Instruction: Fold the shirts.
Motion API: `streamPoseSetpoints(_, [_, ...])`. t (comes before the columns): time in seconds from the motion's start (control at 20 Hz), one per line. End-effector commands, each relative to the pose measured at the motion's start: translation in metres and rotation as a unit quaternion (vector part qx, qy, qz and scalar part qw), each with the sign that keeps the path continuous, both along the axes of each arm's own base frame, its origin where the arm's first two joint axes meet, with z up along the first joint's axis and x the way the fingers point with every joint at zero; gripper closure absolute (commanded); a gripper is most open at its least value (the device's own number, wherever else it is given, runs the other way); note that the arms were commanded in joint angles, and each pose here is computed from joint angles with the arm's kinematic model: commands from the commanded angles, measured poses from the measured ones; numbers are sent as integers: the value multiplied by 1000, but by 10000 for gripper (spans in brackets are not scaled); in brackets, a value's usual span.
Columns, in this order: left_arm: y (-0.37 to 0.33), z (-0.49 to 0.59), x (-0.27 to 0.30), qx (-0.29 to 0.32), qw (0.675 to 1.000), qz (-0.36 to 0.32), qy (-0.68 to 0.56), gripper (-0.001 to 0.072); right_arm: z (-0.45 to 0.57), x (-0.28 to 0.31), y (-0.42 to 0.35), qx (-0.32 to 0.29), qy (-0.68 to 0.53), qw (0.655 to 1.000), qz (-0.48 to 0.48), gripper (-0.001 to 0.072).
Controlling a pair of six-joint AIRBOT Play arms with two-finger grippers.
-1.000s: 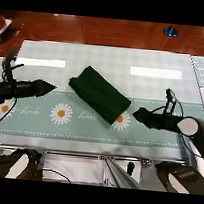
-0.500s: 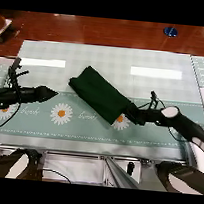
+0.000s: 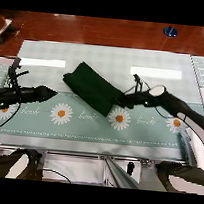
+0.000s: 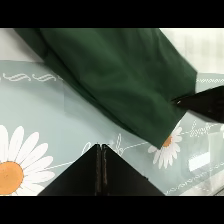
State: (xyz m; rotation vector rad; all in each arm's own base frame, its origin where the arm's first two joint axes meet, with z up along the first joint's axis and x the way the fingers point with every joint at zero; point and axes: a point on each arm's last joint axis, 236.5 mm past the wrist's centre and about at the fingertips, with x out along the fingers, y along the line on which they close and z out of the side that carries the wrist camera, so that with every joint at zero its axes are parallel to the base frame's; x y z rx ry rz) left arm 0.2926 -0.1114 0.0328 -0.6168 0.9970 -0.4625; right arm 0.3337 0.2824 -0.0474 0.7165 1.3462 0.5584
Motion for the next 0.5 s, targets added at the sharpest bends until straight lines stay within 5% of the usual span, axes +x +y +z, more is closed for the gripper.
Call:
streamPoseSetpoints(0.0, [0, 0, 0, 1, 1000, 1, 0, 690, 44, 16, 1, -44, -59, 995, 74, 691])
streamPoseSetpoints(0.2, [1, 0, 1, 1, 1000, 3, -2, 690, 160, 33, -14, -37, -168, 981, 92, 691])
streamPoseSetpoints(0.45, [2, 1, 3, 1, 1000, 7, -5, 690, 233, 32, -144, -157, -194, 968, 7, 691])
